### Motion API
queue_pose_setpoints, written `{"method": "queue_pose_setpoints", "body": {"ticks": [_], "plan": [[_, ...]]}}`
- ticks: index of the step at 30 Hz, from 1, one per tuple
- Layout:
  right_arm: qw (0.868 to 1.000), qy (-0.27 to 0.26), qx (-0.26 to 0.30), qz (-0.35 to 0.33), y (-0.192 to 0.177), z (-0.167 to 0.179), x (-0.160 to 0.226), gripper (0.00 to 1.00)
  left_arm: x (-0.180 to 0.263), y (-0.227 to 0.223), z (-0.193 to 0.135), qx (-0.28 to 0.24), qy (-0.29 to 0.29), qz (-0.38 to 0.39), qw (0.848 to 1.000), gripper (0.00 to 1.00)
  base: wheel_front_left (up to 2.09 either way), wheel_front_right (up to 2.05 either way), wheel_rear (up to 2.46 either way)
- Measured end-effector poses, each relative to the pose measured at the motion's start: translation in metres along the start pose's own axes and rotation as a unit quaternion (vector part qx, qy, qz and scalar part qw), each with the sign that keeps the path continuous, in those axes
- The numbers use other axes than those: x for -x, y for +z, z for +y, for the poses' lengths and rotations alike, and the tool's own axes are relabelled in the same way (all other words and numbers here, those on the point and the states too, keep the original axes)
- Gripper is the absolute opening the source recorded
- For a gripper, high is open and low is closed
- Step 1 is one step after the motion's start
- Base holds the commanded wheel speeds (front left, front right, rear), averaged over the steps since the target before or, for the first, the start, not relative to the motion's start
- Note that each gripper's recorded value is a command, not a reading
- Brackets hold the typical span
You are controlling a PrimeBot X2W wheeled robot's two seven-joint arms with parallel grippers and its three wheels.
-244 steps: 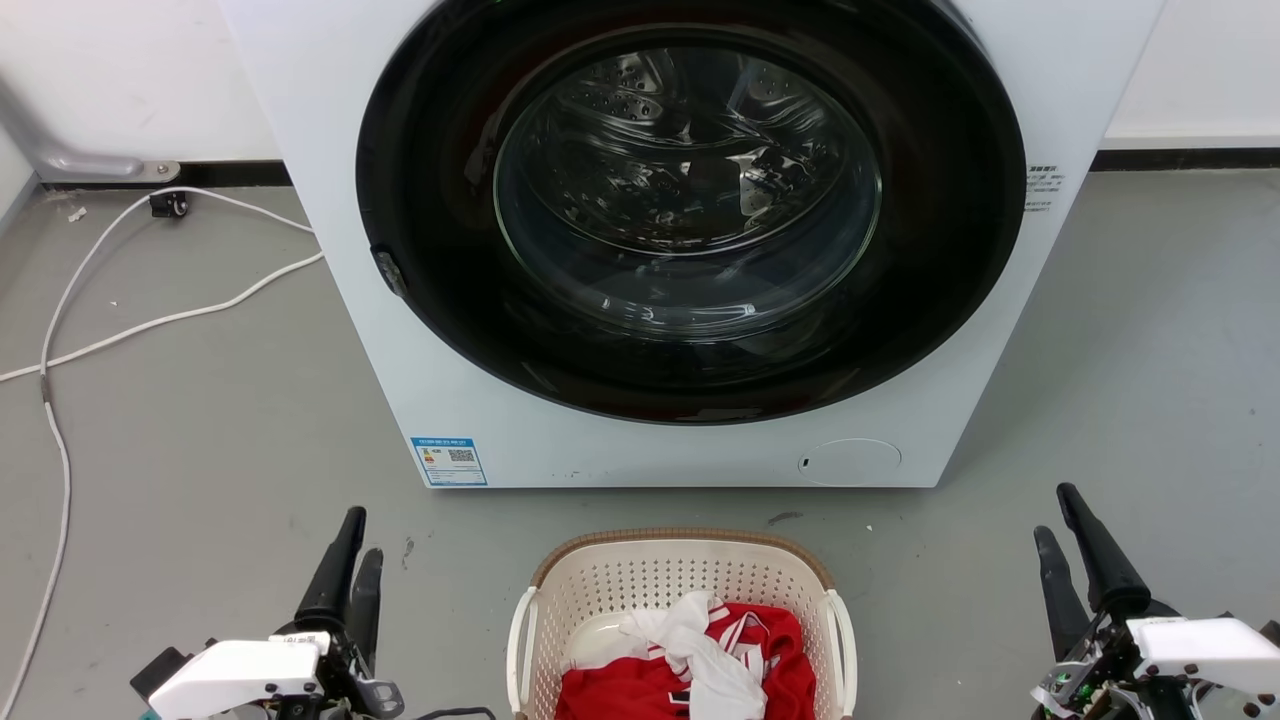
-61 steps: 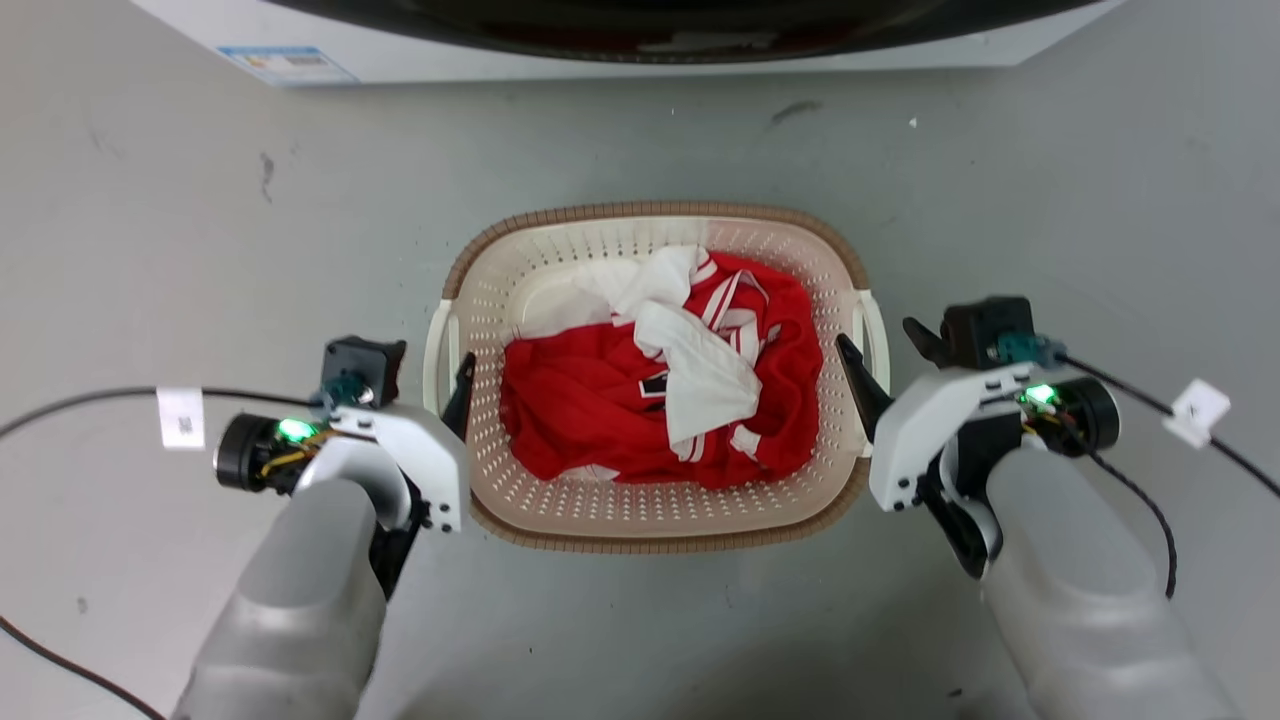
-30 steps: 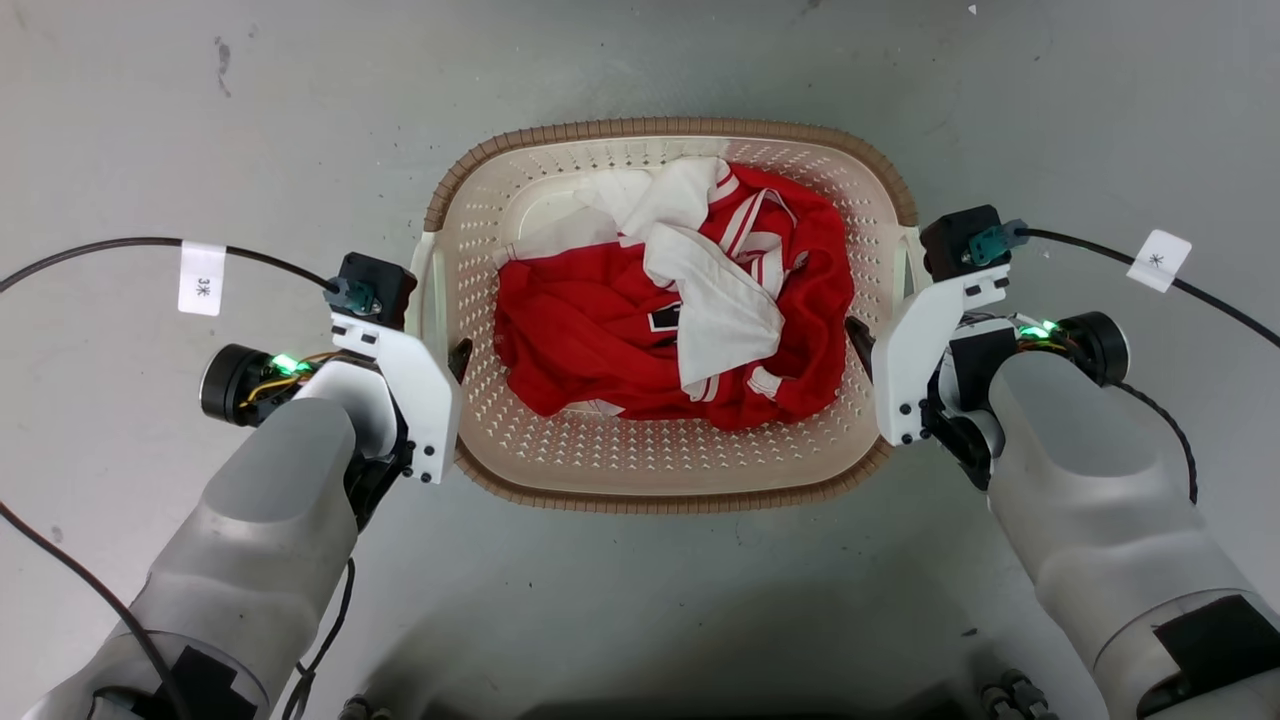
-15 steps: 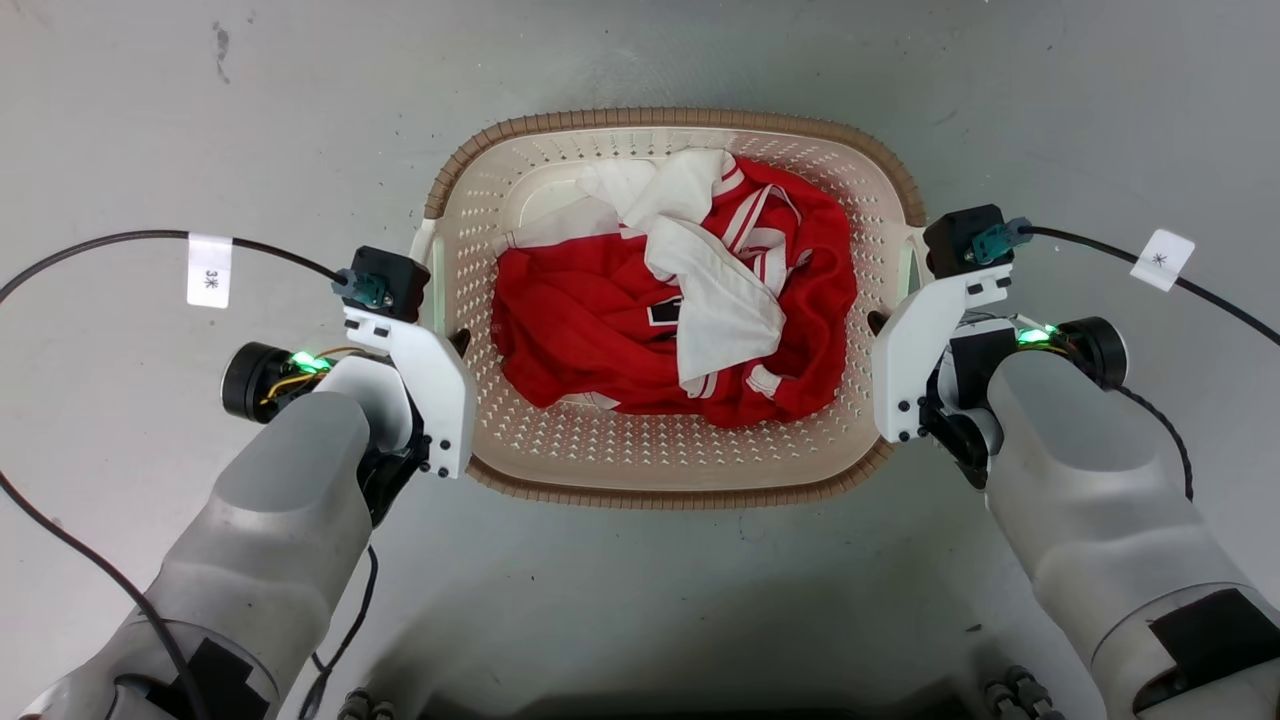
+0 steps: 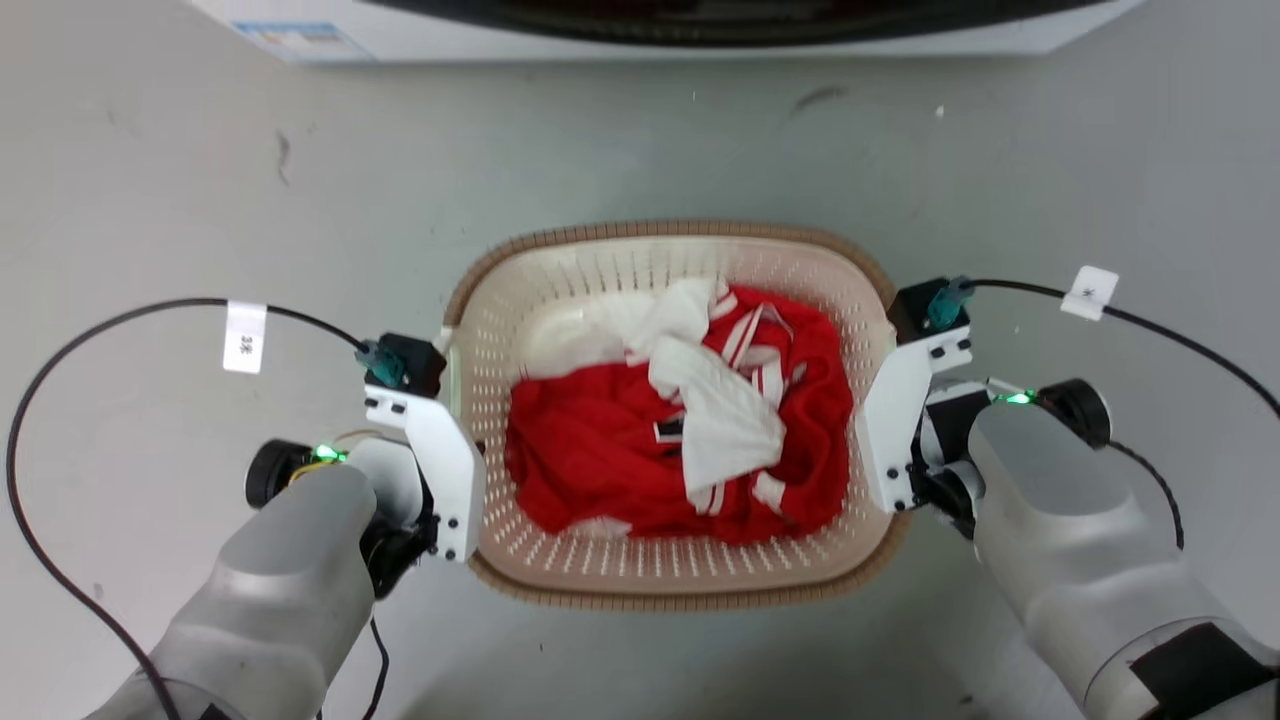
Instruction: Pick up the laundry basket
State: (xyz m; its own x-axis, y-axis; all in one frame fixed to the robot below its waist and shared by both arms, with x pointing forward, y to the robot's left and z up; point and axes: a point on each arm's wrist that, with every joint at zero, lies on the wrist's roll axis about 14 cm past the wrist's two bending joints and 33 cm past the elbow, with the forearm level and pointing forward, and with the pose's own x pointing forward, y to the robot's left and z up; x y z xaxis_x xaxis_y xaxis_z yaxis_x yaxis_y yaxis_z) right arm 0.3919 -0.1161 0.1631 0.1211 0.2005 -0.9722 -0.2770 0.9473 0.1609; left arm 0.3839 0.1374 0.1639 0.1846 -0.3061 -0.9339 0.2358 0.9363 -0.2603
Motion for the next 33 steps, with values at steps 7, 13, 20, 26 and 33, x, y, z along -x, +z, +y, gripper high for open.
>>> {"method": "queue_pose_setpoints", "body": {"ticks": [7, 13, 20, 26, 33], "plan": [[1.000, -0.010, 0.007, 0.024, -0.004, 0.007, 0.045, 0.00, 0.045, 0.000, -0.016, 0.001, -0.015, 0.015, 1.000, 0.00, 0.00, 0.00, 0.00], [0.999, -0.013, 0.010, 0.031, -0.002, 0.017, 0.089, 0.00, 0.088, 0.009, -0.029, -0.013, -0.023, 0.015, 1.000, 0.00, 0.00, 0.00, 0.00], [1.000, -0.024, 0.016, 0.012, 0.010, 0.024, 0.137, 0.00, 0.135, 0.024, -0.044, -0.027, -0.029, -0.014, 0.999, 0.00, 0.00, 0.00, 0.00], [1.000, -0.023, 0.020, -0.005, 0.013, 0.034, 0.167, 0.00, 0.166, 0.027, -0.047, -0.039, -0.023, -0.026, 0.999, 0.00, 0.00, 0.00, 0.00], [0.999, -0.024, 0.033, 0.008, 0.008, 0.044, 0.188, 0.00, 0.186, 0.019, -0.049, -0.039, -0.023, -0.009, 0.999, 0.00, 0.00, 0.00, 0.00]]}}
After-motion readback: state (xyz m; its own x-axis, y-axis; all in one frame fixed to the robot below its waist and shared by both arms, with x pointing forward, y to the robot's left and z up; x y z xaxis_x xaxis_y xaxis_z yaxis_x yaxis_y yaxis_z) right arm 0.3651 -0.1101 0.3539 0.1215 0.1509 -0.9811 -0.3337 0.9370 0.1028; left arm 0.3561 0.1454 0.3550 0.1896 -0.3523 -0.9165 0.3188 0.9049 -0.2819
